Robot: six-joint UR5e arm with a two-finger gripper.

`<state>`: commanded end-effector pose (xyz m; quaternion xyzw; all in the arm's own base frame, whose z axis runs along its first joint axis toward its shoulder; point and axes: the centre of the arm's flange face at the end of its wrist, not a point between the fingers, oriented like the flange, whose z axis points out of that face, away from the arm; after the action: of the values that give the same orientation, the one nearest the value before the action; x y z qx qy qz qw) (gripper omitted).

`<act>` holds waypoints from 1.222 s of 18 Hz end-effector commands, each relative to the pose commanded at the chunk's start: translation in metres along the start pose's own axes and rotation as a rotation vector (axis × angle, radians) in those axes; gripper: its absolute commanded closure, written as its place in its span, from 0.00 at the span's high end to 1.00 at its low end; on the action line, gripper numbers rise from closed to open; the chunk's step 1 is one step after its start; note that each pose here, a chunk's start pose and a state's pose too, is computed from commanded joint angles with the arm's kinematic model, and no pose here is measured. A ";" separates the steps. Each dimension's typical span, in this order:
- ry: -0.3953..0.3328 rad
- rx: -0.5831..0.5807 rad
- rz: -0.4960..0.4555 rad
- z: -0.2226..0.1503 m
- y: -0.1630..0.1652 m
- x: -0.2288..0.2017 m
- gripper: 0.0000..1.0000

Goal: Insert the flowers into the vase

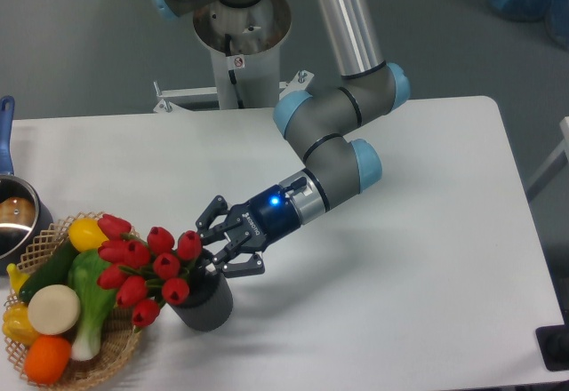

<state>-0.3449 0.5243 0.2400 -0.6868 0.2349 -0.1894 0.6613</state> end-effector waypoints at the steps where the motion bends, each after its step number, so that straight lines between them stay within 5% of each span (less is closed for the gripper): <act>1: -0.005 0.000 0.001 -0.003 -0.001 -0.001 0.49; 5: -0.012 -0.002 0.016 -0.007 -0.006 -0.006 0.91; 7: -0.015 -0.002 0.013 -0.008 -0.007 -0.005 1.00; 12: -0.028 -0.022 0.047 -0.017 -0.020 -0.006 1.00; 22: -0.153 -0.346 0.205 -0.086 -0.080 -0.027 1.00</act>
<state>-0.4103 0.4704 0.3262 -0.7751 0.2816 -0.0254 0.5651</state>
